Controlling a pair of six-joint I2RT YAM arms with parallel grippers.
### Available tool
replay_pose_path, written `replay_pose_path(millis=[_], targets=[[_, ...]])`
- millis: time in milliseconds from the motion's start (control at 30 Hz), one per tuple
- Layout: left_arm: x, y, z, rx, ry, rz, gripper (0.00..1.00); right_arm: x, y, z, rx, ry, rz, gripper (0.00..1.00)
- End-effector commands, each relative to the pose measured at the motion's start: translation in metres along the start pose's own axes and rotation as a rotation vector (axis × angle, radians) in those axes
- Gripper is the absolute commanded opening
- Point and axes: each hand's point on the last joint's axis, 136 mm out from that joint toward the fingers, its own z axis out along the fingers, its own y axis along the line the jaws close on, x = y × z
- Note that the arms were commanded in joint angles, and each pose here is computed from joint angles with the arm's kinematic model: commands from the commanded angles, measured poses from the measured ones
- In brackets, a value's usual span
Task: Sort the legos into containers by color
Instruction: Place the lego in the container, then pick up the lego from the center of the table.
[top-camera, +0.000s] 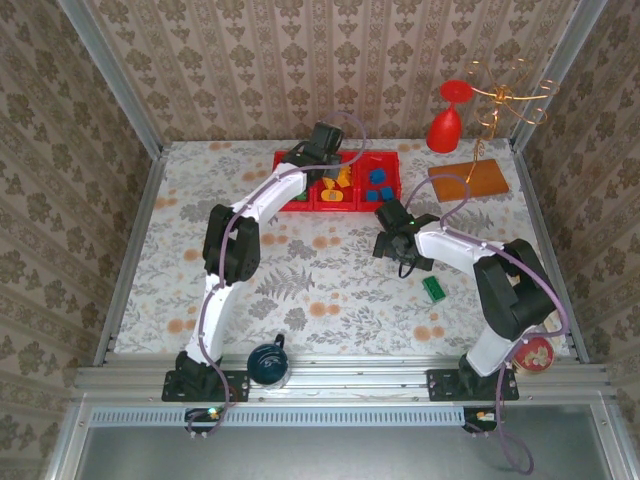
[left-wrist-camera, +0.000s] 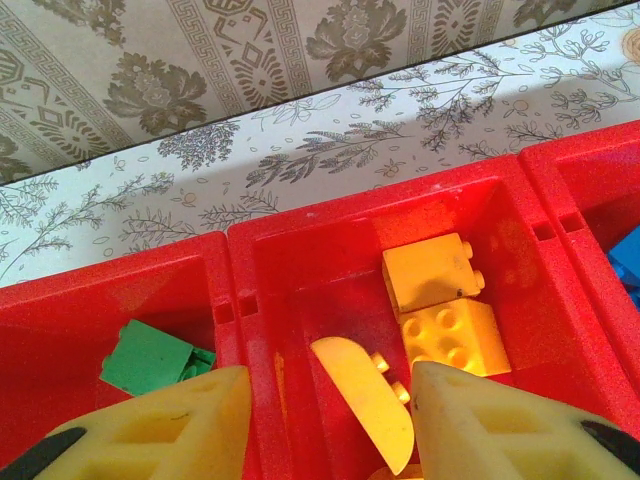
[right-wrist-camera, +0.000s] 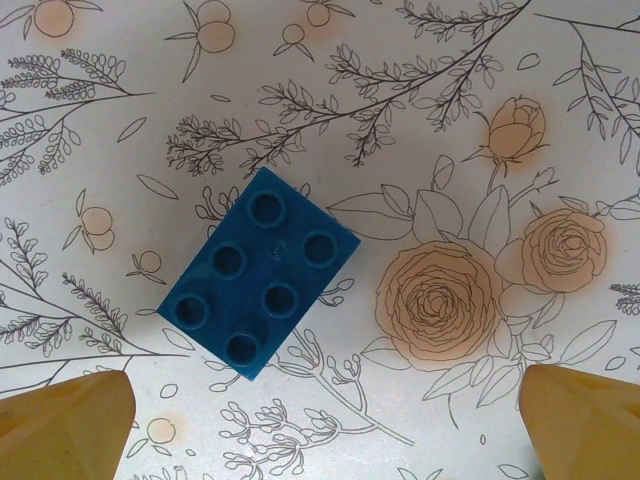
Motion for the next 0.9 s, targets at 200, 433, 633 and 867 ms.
replay_pose_path(millis=[200, 433, 633, 867], targets=[[-0.031, 0.017, -0.041, -0.018, -0.060, -0.015, 0.52, -0.003, 0.013, 0.000, -0.022, 0.001, 0.018, 0.98], [-0.040, 0.023, -0.082, 0.015, -0.126, -0.066, 0.66, -0.004, 0.022, 0.006, -0.047, 0.003, 0.022, 0.94], [-0.032, 0.033, -0.117, 0.027, -0.158, -0.118, 0.87, -0.005, 0.022, 0.011, -0.033, 0.000, 0.026, 0.89], [-0.008, 0.051, -0.152, 0.025, -0.198, -0.195, 1.00, -0.011, 0.027, 0.022, -0.018, -0.008, 0.023, 0.83]])
